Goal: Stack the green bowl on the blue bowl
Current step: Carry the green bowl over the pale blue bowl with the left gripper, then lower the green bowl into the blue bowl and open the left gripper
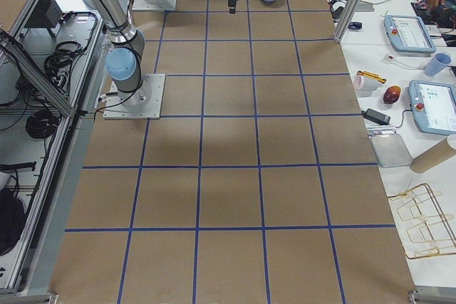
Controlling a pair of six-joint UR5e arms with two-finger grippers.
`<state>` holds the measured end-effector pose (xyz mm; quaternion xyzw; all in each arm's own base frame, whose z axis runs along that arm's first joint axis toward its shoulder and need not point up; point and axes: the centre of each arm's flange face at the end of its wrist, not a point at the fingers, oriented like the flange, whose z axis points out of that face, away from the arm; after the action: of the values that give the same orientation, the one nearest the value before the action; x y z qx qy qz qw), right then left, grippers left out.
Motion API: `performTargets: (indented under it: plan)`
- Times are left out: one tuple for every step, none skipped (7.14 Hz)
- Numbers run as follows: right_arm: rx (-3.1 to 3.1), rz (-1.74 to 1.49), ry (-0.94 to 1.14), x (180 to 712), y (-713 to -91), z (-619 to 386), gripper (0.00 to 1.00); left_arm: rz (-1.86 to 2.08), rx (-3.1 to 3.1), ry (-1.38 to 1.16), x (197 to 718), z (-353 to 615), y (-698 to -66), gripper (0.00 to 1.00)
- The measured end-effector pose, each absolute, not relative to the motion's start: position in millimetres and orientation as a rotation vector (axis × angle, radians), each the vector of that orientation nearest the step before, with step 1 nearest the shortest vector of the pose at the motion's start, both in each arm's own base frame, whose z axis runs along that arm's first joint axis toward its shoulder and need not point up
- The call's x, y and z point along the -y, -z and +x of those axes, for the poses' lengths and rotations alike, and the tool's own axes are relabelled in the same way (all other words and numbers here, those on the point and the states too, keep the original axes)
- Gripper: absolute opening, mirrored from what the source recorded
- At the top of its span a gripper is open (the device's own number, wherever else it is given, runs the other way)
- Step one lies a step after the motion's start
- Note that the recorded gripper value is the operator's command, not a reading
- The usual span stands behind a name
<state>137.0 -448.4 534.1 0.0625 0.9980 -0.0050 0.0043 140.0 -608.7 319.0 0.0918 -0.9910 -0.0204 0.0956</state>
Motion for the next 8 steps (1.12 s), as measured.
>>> performTargets:
  plan:
    - [-3.127,0.196,0.016,448,-534,137,1.00,0.319,2.931,0.082,617,126,-312,0.00]
    - [-3.127,0.196,0.016,448,-534,137,1.00,0.352,2.929,0.092,626,116,-308,0.00]
    - [-3.127,0.196,0.015,448,-534,137,1.00,0.377,2.930,0.092,638,104,-308,0.00]
    - [-3.127,0.196,0.015,449,-534,137,1.00,0.393,2.929,0.095,647,95,-305,0.00]
    - [-3.127,0.196,0.016,449,-534,137,1.00,0.402,2.927,0.084,654,91,-300,0.00]
    - [-3.127,0.196,0.016,448,-534,137,1.00,0.397,2.931,0.063,661,91,-294,0.00]
    - [-3.127,0.196,0.016,448,-534,137,1.00,0.395,2.934,0.050,666,91,-285,0.00]
    - [-3.127,0.196,0.017,449,-534,137,1.00,0.400,2.931,0.047,669,88,-281,0.00]
